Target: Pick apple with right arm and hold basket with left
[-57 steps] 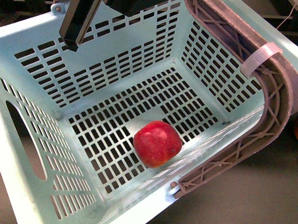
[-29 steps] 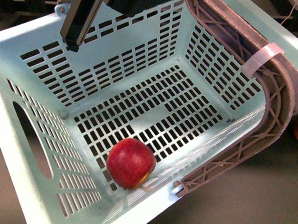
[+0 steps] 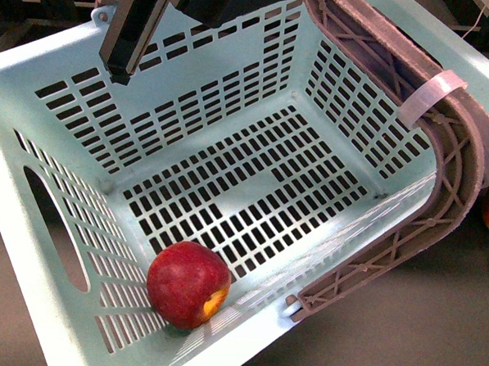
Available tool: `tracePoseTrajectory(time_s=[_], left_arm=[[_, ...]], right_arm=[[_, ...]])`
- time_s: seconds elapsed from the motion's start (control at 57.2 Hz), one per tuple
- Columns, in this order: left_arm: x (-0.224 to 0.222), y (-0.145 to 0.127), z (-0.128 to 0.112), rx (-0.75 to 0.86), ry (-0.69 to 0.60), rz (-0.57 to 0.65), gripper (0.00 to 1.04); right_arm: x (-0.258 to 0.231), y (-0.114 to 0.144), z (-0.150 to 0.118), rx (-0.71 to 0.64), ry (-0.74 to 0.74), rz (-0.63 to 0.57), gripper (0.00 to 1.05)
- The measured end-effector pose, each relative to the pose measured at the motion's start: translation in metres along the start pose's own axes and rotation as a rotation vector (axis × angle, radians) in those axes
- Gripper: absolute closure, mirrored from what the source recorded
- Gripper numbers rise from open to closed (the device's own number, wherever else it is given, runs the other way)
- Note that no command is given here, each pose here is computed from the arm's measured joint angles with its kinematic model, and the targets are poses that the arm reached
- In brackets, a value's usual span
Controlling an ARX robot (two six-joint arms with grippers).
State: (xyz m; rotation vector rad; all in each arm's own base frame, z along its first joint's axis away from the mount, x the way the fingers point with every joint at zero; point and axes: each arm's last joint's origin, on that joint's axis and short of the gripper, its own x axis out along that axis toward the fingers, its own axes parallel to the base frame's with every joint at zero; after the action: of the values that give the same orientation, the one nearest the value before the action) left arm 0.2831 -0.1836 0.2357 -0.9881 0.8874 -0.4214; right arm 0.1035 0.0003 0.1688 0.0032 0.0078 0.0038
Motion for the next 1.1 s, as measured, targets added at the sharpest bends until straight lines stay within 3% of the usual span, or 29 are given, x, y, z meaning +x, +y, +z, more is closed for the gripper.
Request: tracePoseTrajectory(time_s=[0.332,0.507,0.664,0.821,1.101], left_arm=[[0.000,0.000,0.000,-0.002,0.001,0.000,0.98],[0.000,0.000,0.000,0.000,0.000,0.001,0.98],[0.002,0.000,0.005,-0.094,-0.362,0.097,0.98],[-0.004,0.013,0.041,-0.166,-0.533,0.117,0.98],[-0.004,0.060,0.091,-0.404,-0.654,0.119,0.98]], right_arm=[[-0.006,0.000,0.000,-0.001,-0.020,-0.004,1.02],[-0.006,0.000,0.000,-0.001,-0.020,-0.004,0.62],[-0.007,0.000,0.000,-0.001,-0.020,-0.001,0.34],[-0.007,0.000,0.000,0.000,-0.021,-0.005,0.10],[-0.007,0.000,0.000,0.000,-0.021,-0.002,0.09]])
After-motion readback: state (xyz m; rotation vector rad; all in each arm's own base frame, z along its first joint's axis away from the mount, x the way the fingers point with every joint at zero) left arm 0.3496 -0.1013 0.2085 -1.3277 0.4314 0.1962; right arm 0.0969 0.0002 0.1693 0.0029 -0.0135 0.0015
